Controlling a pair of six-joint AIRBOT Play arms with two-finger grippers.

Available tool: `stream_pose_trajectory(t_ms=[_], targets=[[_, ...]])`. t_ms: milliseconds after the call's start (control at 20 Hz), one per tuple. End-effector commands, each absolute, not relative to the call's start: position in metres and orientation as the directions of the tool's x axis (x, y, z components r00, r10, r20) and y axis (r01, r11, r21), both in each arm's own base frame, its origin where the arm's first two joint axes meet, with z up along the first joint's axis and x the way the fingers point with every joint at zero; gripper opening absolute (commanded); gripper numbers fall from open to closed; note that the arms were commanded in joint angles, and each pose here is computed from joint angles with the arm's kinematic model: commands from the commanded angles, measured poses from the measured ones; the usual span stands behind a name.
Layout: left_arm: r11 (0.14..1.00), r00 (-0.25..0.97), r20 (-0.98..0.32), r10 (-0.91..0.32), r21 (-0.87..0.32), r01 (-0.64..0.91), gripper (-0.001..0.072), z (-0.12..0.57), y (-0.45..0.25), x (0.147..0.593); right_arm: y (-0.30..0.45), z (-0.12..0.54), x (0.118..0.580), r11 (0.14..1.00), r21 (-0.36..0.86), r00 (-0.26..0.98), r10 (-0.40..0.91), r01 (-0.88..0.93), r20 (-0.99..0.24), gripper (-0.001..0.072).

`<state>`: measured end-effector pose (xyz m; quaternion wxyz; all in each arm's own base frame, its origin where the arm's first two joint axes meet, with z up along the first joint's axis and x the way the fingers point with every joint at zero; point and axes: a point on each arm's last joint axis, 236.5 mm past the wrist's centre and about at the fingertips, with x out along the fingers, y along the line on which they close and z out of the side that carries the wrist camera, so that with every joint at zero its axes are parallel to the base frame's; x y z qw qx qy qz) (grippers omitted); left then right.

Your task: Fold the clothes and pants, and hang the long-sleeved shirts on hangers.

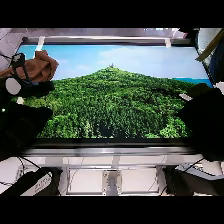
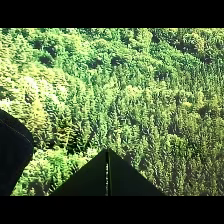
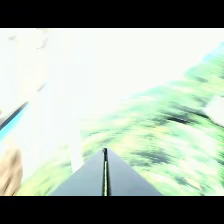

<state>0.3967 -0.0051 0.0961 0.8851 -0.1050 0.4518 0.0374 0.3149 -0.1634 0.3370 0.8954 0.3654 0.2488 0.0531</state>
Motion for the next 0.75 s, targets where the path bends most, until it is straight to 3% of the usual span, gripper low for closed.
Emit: stream_pose_trajectory(t_ms=[0, 100, 300, 700], targets=[[0.975, 0.588, -0.808, -0.029, -0.152, -0.161, 0.0014, 0.096, -0.005, 0.397, -0.049, 0.368, 0.342, 0.736, 0.635, 0.782, 0.530, -0.234, -0.327, 0.0005], [0.975, 0.588, -0.808, -0.029, -0.152, -0.161, 0.0014, 0.096, -0.005, 0.397, -0.007, 0.337, 0.351, 0.777, 0.579, 0.689, 0.561, -0.247, -0.458, 0.0005], [0.975, 0.588, -0.808, -0.029, -0.152, -0.161, 0.0014, 0.096, -0.005, 0.397, 0.044, 0.280, 0.352, 0.880, 0.388, 0.535, 0.474, -0.273, -0.699, 0.0006], [0.975, 0.588, -0.808, -0.029, -0.152, -0.161, 0.0014, 0.096, -0.005, 0.397, 0.119, 0.266, 0.335, 0.820, 0.354, 0.399, 0.539, -0.449, -0.742, 0.0005]])
